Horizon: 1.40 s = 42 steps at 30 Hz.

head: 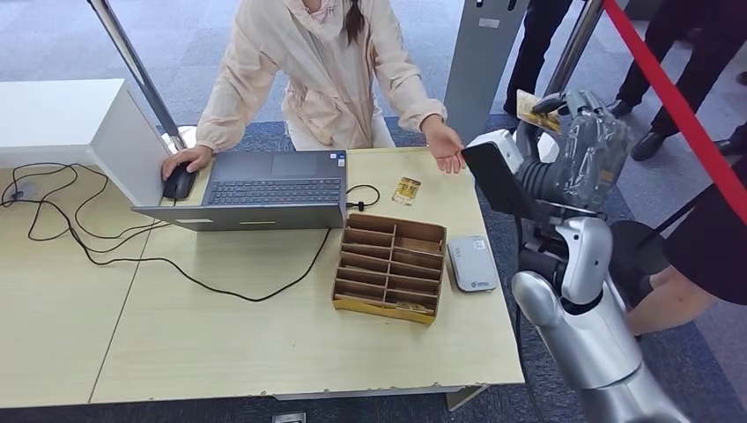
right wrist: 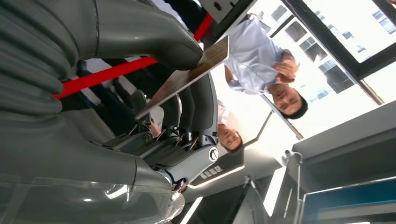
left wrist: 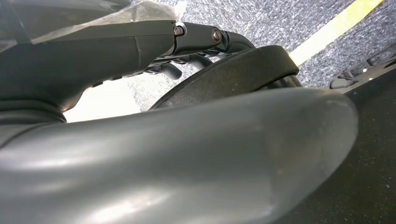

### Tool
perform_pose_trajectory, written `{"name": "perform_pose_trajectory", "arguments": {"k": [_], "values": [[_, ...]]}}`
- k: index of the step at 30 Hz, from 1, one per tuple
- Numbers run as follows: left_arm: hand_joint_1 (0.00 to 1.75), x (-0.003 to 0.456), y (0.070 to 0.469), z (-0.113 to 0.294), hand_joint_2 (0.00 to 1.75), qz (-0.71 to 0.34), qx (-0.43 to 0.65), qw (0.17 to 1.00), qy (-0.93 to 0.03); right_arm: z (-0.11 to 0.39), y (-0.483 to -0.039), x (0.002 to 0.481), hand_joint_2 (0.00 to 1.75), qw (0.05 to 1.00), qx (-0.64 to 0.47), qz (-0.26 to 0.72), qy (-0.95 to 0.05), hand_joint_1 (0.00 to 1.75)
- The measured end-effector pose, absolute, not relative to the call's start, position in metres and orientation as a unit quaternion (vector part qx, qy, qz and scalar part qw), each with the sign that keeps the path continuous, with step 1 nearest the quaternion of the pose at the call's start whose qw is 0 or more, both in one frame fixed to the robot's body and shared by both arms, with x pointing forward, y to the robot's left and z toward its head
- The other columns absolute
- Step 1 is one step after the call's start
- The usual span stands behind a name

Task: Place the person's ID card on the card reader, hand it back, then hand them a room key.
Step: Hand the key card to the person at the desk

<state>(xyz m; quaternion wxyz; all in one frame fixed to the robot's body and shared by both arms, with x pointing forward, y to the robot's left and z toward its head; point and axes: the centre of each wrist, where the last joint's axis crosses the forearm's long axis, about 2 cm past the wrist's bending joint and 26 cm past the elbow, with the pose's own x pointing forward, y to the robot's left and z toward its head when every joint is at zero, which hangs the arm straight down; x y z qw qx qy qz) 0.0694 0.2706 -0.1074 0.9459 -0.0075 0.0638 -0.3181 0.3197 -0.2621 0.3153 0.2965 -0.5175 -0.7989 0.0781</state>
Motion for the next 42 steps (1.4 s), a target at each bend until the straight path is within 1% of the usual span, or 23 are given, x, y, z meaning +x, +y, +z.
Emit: {"name": "perform_pose_trajectory", "arguments": {"k": [3, 7, 18, 22, 28, 33, 42], "values": [[0.0, 0.07, 0.271, -0.107, 0.0, -0.318, -0.008, 0.946, 0.064, 0.326, -0.255, 0.324, 1.75, 0.284, -0.513, 0.087, -0.805, 1.28], [0.0, 0.07, 0.271, -0.107, 0.0, -0.319, -0.009, 0.946, 0.064, 0.335, -0.247, 0.33, 1.75, 0.274, -0.508, 0.103, -0.81, 1.3], [0.0, 0.07, 0.271, -0.107, 0.0, -0.32, -0.011, 0.945, 0.063, 0.334, -0.235, 0.343, 1.75, 0.278, -0.505, 0.132, -0.806, 1.31], [0.0, 0.071, 0.271, -0.107, 0.0, -0.322, -0.012, 0.945, 0.063, 0.314, -0.209, 0.366, 1.75, 0.296, -0.5, 0.195, -0.79, 1.34], [0.0, 0.071, 0.271, -0.107, 0.0, -0.335, -0.009, 0.94, 0.062, 0.288, -0.186, 0.38, 1.75, 0.323, -0.488, 0.242, -0.774, 1.34], [0.0, 0.07, 0.271, -0.107, 0.0, -0.36, -0.004, 0.931, 0.063, 0.274, -0.173, 0.386, 1.75, 0.338, -0.477, 0.263, -0.768, 1.34], [0.0, 0.07, 0.271, -0.107, 0.0, -0.363, -0.004, 0.93, 0.063, 0.256, -0.156, 0.391, 1.75, 0.361, -0.458, 0.286, -0.76, 1.32]]}}
